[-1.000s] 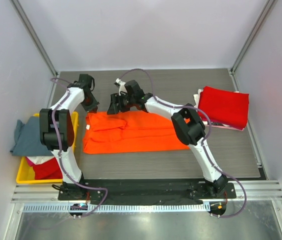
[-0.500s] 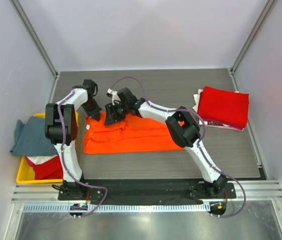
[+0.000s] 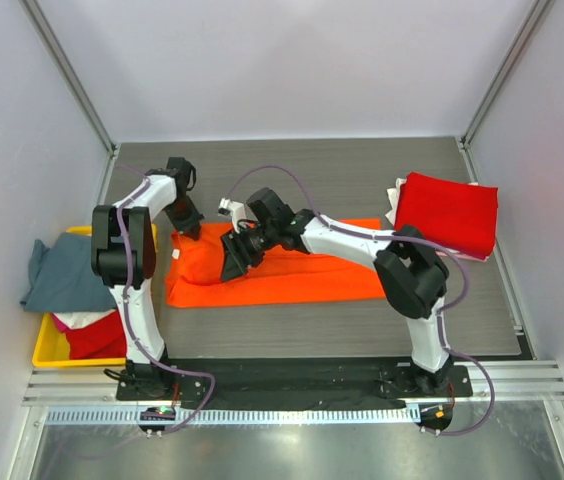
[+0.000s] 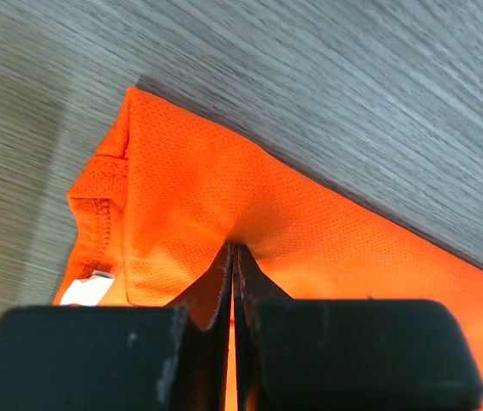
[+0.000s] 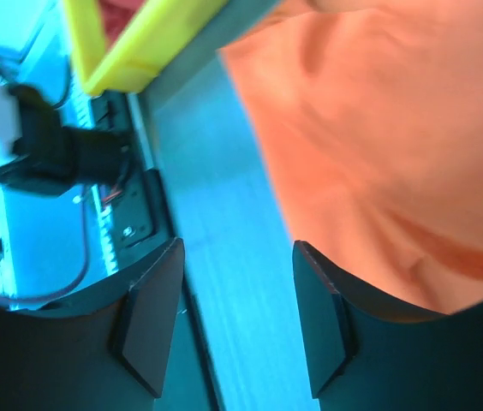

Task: Fold and stack the t-shirts
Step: Fold the tshirt

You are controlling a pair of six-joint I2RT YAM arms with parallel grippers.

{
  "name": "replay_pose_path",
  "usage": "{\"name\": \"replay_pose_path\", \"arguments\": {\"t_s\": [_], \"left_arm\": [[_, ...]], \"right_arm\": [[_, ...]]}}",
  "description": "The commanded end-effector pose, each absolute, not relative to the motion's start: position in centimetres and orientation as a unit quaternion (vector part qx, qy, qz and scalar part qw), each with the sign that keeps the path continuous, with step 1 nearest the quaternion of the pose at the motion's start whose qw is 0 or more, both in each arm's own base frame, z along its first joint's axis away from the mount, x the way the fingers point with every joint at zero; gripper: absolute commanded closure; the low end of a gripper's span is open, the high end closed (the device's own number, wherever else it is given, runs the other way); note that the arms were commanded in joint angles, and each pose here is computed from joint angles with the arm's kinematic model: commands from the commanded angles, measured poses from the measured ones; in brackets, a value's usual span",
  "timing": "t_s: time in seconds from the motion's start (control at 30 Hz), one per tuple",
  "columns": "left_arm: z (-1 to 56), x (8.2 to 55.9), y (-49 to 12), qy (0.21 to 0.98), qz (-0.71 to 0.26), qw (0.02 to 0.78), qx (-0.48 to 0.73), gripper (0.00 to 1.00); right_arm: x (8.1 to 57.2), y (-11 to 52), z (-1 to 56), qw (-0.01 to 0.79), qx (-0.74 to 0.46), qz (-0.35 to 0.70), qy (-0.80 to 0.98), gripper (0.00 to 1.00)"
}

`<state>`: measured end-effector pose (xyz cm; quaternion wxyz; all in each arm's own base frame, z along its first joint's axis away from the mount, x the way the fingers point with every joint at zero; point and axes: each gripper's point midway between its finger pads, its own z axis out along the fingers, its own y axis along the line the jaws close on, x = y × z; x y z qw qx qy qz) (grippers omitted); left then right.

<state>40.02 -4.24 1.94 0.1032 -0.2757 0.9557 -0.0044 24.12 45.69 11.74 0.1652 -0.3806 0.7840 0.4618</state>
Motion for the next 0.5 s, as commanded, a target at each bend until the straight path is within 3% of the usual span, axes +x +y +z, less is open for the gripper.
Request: {"name": "replay_pose_path", "arguments": {"t_s": [0.0,0.23,0.33,0.47], "left_arm": [[2.3,40.4,-3.9,0.956,0.006,0.114,-0.269,1.0],[4.1,40.3,-4.5,0.954,-0.019,0.13,-0.271,1.0],[5.8,39.9,-4.7,0.952,-0.03,0.144,-0.27,1.0],[8.1,38.7,-4.9,0.949,-0.044,0.165,-0.267,1.0]], "right_arm": [[22.6,44.7,15.0,0.192,-0.409,0.478,0.754,0.4],[27.8,45.3,14.3,0.252,-0.336,0.416,0.807,0.46],[31.5,45.7,13.6,0.288,-0.285,0.364,0.838,0.63],[35.1,45.1,13.5,0.335,-0.23,0.305,0.862,0.71]]}}
